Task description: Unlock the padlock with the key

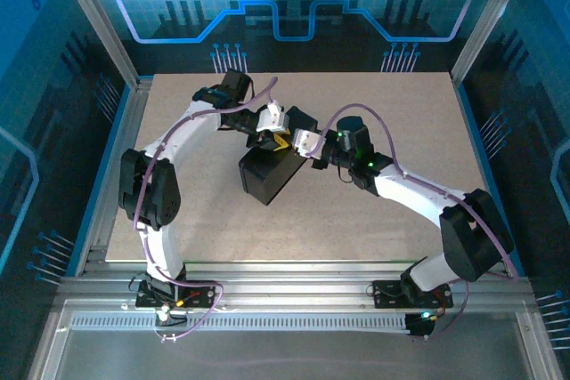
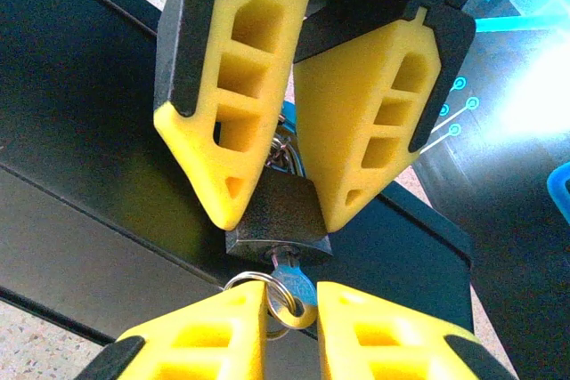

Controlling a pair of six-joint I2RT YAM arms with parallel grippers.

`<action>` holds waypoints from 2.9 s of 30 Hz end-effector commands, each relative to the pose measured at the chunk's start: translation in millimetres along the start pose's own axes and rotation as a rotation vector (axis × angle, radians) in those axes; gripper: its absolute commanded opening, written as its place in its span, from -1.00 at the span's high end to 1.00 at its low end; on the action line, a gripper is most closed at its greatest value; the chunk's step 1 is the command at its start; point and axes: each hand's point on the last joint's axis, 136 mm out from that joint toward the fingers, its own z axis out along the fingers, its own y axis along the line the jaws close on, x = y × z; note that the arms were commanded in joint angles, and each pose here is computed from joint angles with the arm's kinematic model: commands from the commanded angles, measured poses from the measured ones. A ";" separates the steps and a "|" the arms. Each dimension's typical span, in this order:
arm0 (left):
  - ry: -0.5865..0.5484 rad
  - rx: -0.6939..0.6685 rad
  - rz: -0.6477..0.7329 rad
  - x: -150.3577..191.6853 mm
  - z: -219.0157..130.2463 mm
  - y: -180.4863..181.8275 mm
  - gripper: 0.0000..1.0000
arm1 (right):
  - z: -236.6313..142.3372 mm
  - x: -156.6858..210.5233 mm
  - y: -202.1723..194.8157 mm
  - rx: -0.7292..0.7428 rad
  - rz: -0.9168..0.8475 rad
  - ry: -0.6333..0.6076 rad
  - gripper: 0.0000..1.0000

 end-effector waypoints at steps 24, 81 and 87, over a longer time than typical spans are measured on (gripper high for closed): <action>-0.032 0.067 -0.016 -0.4 3.3 -14.8 0.96 | -4.9 -14.5 24.7 -0.394 0.327 0.097 1.00; 0.071 -0.667 -1.223 52.4 -101.0 80.6 0.13 | 24.4 -22.0 -4.6 -0.472 0.448 0.040 -0.17; 0.198 -0.742 -1.335 81.8 -107.0 41.3 0.13 | 25.5 -17.2 2.4 -0.495 0.426 0.058 -0.19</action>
